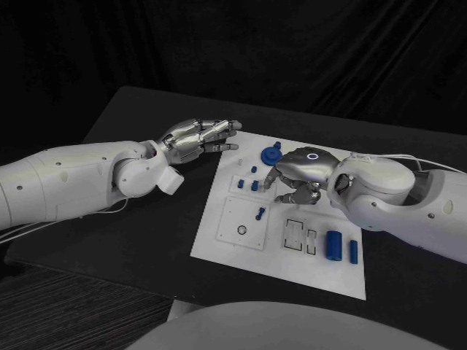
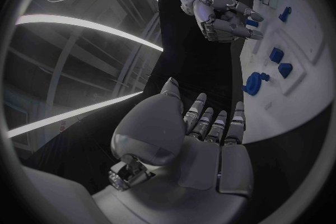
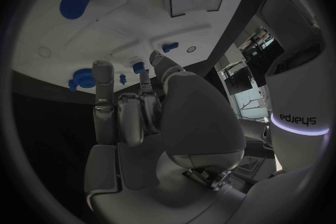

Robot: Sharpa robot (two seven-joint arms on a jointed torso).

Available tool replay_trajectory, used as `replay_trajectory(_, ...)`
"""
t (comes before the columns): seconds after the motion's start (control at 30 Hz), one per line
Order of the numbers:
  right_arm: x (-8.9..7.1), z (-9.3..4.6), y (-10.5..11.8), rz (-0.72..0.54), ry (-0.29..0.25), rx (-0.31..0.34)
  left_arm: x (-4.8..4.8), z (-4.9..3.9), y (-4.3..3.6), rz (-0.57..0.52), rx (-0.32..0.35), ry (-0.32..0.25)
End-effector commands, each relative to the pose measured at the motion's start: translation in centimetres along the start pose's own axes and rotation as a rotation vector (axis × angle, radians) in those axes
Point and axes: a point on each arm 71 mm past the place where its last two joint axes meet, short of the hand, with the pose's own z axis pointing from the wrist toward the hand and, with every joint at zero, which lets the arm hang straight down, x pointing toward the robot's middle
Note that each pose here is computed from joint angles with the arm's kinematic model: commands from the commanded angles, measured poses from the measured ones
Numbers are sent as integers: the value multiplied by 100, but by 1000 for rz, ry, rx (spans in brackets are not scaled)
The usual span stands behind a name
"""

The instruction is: Assemble the parts on the task board

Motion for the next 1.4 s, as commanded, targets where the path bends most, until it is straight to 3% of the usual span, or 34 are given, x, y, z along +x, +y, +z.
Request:
replay_trajectory(0.03,41,26,-16,118,81,-38,28,14,-6,-11,15,9)
replay_trajectory(0.53,127,67,-63,145,97,-150,43,24,-7,-13,18,16)
replay_trajectory(1.4,283,102,-114,166,120,-128,43,22,-5,-14,15,18)
